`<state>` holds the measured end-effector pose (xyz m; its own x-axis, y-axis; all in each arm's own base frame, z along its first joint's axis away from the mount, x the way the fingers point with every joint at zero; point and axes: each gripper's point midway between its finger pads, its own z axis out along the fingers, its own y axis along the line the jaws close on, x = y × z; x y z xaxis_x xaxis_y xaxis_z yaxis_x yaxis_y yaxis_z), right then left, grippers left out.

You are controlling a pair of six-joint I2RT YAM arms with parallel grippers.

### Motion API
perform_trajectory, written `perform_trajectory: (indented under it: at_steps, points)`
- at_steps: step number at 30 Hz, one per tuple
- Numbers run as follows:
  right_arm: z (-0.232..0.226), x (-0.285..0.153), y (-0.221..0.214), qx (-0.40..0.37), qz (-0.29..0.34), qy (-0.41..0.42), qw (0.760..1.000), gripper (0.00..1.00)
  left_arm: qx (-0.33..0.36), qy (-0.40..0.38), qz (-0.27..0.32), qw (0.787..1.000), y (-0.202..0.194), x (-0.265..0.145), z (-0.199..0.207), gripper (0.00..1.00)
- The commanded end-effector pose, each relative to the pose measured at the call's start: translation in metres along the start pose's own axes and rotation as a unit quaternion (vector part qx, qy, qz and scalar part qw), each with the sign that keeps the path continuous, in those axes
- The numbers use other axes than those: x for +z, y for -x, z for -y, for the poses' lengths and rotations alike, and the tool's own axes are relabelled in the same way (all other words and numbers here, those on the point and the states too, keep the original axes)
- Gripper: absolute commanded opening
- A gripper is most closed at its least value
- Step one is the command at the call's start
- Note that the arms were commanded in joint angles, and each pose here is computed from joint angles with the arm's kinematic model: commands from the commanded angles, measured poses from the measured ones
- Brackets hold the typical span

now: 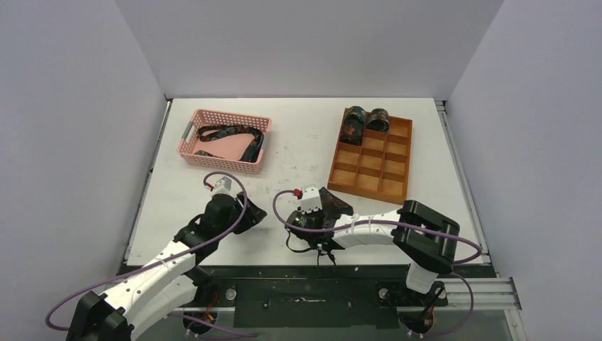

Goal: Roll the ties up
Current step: Roll the tie at the center of the board.

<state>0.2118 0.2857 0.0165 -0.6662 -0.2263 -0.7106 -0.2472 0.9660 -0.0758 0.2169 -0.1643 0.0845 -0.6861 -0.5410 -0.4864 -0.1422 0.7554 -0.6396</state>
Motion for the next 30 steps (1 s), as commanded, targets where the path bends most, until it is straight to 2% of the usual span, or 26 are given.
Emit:
perform_trajectory:
  at_steps: [1, 10, 21, 24, 26, 30]
  points:
    - [0.020, 0.008, 0.006, 0.017, 0.015, -0.044, 0.999, 0.19, -0.004, 0.002, 0.009, 1.000, 0.006, -0.001, 0.001, 0.50]
    - [0.062, 0.015, -0.005, 0.017, -0.005, -0.068, 0.998, 0.20, 0.009, -0.002, -0.014, 1.000, 0.001, 0.010, 0.007, 0.50]
    - [0.084, 0.013, 0.004, -0.012, -0.011, -0.079, 0.997, 0.23, 0.010, -0.006, -0.025, 1.000, -0.003, 0.019, 0.011, 0.50]
    - [0.071, 0.005, 0.009, -0.009, -0.006, -0.039, 0.999, 0.27, 0.011, -0.006, -0.029, 0.999, -0.004, 0.021, 0.011, 0.51]
    - [0.047, -0.005, 0.013, -0.014, 0.001, 0.022, 1.000, 0.31, 0.011, -0.010, -0.032, 0.999, -0.005, 0.023, 0.012, 0.51]
    - [0.006, -0.030, 0.022, -0.029, 0.027, 0.069, 0.997, 0.36, 0.015, -0.011, -0.032, 0.999, -0.005, 0.025, 0.012, 0.51]
